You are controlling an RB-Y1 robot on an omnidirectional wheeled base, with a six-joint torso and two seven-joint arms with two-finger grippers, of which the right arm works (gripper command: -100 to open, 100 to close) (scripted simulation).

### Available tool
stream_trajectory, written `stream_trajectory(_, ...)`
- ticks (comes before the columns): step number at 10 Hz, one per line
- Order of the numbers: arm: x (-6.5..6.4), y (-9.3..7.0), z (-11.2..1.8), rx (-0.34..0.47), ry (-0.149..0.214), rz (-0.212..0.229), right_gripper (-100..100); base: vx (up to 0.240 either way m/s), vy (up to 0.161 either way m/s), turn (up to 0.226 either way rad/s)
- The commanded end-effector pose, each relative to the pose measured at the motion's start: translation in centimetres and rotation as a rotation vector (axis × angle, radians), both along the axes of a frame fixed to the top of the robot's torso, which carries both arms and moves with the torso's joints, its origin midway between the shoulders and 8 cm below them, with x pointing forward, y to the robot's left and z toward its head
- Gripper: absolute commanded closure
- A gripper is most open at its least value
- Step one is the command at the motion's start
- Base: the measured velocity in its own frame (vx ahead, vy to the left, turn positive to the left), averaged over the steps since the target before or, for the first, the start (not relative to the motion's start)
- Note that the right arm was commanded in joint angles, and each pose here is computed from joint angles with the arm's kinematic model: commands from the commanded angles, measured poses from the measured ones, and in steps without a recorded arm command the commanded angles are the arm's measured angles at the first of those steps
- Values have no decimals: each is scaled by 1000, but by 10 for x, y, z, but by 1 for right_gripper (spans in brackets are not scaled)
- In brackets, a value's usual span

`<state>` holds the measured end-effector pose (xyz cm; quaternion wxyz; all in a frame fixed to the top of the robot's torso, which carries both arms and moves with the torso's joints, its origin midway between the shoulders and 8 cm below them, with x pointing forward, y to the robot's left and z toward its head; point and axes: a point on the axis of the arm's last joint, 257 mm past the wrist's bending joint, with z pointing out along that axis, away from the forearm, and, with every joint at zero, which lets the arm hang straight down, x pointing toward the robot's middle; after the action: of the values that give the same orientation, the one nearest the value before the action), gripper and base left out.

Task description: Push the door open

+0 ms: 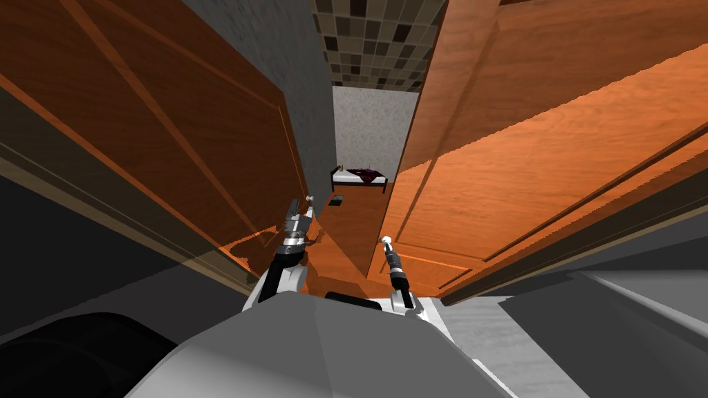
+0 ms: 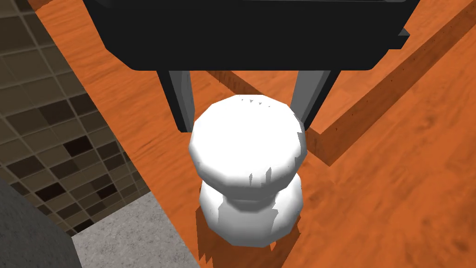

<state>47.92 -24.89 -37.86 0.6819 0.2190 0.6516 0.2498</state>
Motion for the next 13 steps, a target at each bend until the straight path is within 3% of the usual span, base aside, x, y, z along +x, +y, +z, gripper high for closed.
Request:
stream_trajectory(1,1,-15,2,46,-7,-24,100,21,-2,20)
stream_trajectory(4,2,-23,4,152,-16,-43,100,44,-9,9)
stream_trajectory(5,-2,-28,3,72,-14,-38,-100,5,48,-25)
stream_trajectory(13,-29,-75,-6,-224,5,-49,-100,-25,90,-48)
